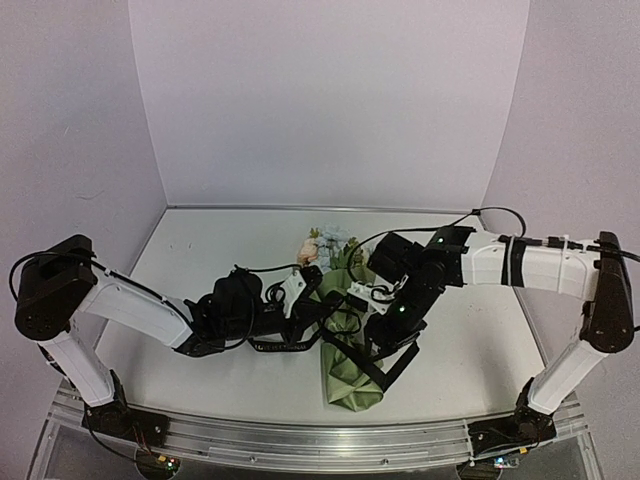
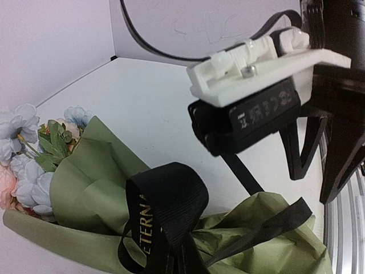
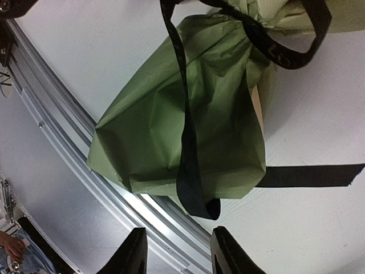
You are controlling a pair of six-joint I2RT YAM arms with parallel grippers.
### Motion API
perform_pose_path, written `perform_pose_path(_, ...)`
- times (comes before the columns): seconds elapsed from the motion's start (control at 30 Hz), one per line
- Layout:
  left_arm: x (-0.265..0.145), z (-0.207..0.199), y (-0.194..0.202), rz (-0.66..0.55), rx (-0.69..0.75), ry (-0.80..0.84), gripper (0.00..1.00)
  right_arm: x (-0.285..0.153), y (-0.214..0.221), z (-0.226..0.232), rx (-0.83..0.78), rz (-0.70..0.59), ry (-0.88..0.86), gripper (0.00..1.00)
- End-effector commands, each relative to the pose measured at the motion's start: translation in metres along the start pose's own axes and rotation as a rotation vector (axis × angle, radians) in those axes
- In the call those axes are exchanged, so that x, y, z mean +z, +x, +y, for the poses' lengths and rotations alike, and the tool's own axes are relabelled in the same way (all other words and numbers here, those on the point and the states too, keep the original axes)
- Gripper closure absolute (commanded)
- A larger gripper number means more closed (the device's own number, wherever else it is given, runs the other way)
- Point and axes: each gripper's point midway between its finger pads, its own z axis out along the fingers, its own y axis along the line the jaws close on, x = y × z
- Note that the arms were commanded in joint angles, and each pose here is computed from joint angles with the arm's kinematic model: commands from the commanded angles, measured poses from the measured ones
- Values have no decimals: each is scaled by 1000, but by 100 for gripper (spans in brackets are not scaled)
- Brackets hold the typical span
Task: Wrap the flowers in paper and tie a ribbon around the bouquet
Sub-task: Cross the half-tied ribbon over the folded bouquet.
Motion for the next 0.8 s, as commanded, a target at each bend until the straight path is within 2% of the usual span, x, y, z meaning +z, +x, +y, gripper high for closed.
perform_pose_path(0.0, -7, 6, -19, -59, -5, -17, 98, 19, -9, -3, -40, -25, 26, 62)
perform_pose_path(0.3, -10, 6, -10, -34, -16, -9, 98, 35, -9, -8, -15, -39, 30, 63)
perform_pose_path(0.47, -14, 7, -7, -31, -17, -13, 98, 40, -5, -7, 5, -36, 15, 68)
perform_pose_path(0.77, -17, 11, -10, -38, -1, -25, 97, 35, -1, -3, 30, -36, -5, 99)
